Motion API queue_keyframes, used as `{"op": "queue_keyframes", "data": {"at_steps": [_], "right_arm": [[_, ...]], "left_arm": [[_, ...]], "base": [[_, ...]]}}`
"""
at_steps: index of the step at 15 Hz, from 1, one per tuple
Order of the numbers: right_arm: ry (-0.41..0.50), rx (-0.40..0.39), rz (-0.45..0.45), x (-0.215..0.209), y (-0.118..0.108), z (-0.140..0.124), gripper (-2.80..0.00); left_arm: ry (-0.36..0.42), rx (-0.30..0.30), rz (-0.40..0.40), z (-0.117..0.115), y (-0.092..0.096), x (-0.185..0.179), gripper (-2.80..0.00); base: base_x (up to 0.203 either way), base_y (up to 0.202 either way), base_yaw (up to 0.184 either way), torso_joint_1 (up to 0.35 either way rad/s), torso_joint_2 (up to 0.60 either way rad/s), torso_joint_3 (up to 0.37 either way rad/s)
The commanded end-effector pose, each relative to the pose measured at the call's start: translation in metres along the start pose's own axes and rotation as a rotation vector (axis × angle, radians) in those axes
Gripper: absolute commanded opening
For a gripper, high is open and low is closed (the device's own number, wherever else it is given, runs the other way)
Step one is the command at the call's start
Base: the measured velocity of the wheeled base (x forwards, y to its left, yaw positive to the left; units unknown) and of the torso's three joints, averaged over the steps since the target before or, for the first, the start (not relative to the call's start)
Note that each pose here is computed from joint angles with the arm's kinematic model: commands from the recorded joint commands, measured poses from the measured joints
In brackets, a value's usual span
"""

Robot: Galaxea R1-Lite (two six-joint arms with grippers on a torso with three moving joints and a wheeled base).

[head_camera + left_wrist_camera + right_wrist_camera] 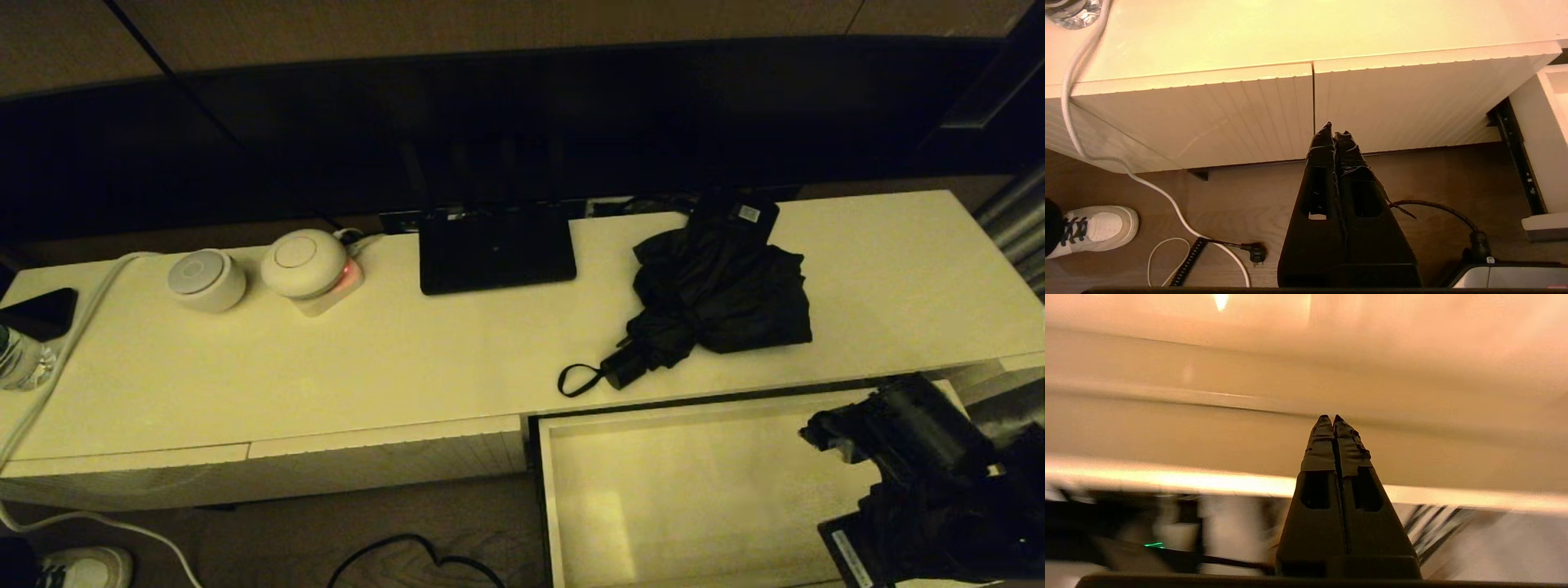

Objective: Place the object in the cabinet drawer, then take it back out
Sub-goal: Put the umbrella in the drawer

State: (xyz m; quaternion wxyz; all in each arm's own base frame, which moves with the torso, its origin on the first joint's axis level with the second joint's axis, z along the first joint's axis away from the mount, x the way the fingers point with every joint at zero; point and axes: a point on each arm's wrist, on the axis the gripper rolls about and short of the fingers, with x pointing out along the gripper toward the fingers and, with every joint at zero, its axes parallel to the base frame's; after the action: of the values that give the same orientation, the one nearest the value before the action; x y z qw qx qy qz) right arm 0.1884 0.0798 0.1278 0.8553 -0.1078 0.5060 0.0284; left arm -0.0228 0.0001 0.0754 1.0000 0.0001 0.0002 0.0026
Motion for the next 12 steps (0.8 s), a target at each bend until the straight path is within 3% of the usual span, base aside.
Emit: {"op": "queue_keyframes", "data": {"at_steps": [1, 6, 9, 10, 12], "right_arm": [[-0.180, -0.218, -0.008, -0.043, -0.014, -0.006, -2.80], [-0.293, -0.907, -0.179, -0.075, -0.030, -0.017, -2.80], [-0.381, -1.292, -0.344, -0.079, -0.031, 0.001, -2.80], [-0.437, -1.375, -0.405, -0.075, -0.027, 0.016, -2.80], [-0.549, -1.452, -0.432, -0.063, -0.018, 0.040, -2.80]], "left_arm": [[0.003, 0.000, 0.001, -0.001, 0.000, 0.000, -2.80], [0.003, 0.000, 0.001, -0.001, 0.000, 0.000, -2.80], [0.003, 0.000, 0.001, -0.001, 0.000, 0.000, -2.80], [0.003, 0.000, 0.000, -0.001, 0.000, 0.000, -2.80], [0.003, 0.000, 0.001, -0.001, 0.000, 0.000, -2.80]], "base": [[0.000, 0.000, 0.000, 0.000, 0.00, 0.000], [0.000, 0.000, 0.000, 0.000, 0.00, 0.000], [0.000, 0.000, 0.000, 0.000, 0.00, 0.000], [0.000, 0.000, 0.000, 0.000, 0.00, 0.000], [0.000, 0.000, 0.000, 0.000, 0.00, 0.000]]}}
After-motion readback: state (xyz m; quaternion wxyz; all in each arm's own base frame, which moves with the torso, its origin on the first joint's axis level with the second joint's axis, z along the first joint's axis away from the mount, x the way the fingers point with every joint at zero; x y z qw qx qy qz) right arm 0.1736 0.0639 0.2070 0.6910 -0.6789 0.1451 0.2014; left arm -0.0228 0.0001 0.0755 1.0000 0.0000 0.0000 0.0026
